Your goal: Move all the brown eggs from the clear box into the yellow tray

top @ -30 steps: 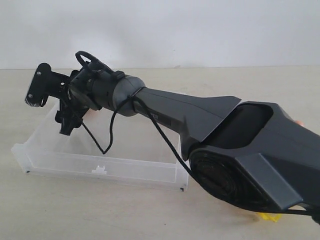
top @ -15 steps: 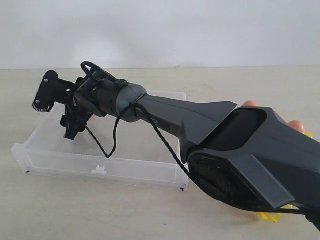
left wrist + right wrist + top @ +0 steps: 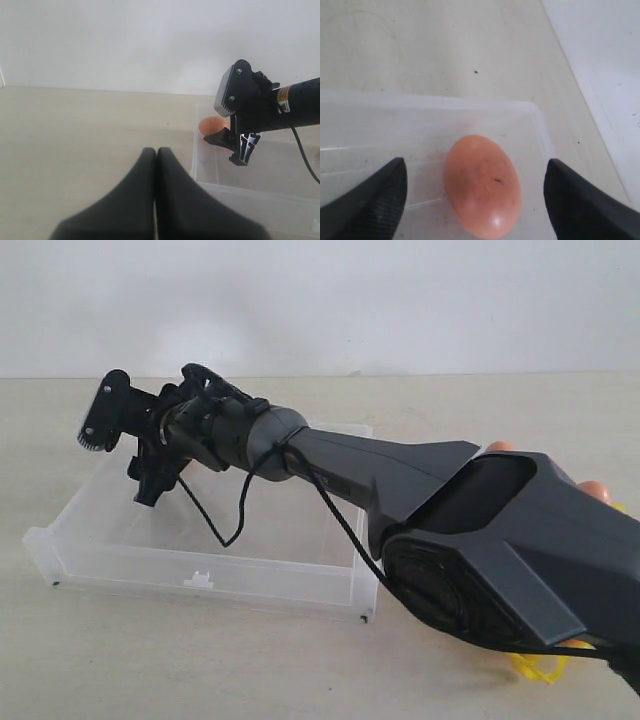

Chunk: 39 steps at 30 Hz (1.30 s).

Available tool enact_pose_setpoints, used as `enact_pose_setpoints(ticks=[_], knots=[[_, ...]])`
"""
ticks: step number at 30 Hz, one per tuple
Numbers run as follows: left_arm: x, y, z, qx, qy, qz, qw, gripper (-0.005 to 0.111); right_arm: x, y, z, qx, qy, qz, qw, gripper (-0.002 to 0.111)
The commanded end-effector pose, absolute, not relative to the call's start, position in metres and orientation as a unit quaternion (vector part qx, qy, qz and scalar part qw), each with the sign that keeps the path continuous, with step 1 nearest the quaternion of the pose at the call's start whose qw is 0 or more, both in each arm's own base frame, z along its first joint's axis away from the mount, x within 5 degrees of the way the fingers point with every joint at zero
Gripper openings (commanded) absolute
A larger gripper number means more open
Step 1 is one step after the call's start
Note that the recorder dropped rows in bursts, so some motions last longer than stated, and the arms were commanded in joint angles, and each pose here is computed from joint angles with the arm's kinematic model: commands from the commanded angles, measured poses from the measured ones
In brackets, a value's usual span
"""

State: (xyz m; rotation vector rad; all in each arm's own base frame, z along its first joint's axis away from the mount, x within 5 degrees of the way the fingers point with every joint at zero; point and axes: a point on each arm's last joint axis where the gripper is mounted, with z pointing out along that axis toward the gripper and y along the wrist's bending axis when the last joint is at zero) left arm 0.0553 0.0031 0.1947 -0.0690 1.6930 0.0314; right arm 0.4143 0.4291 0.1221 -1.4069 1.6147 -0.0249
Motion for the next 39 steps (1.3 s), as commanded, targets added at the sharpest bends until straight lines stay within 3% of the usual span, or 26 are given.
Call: enact_pose_setpoints(ticks=[1,13,19,32,39], knots=[[0.056,0.003,0.193,-0.029,0.751,0.016,0.66,-0.004,0.418,0.427,0.114,-0.57,0.666,-0.006,0.482,0.071],[0.055,0.003,0.192,-0.029,0.758,0.015,0.652,-0.004,0.424,0.423,0.11,-0.556,0.672,0.001,0.49,0.071],[0.055,0.003,0.192,-0.029,0.758,0.015,0.652,-0.004,0.43,0.418,0.111,-0.551,0.674,-0.001,0.492,0.057],[0.055,0.003,0.192,-0.029,0.758,0.015,0.652,-0.004,0.43,0.421,0.115,-0.538,0.666,0.017,0.516,0.057],[0.055,0.003,0.192,-0.029,0.757,0.015,0.653,-0.004,0.434,0.418,0.112,-0.534,0.668,0.017,0.518,0.066]])
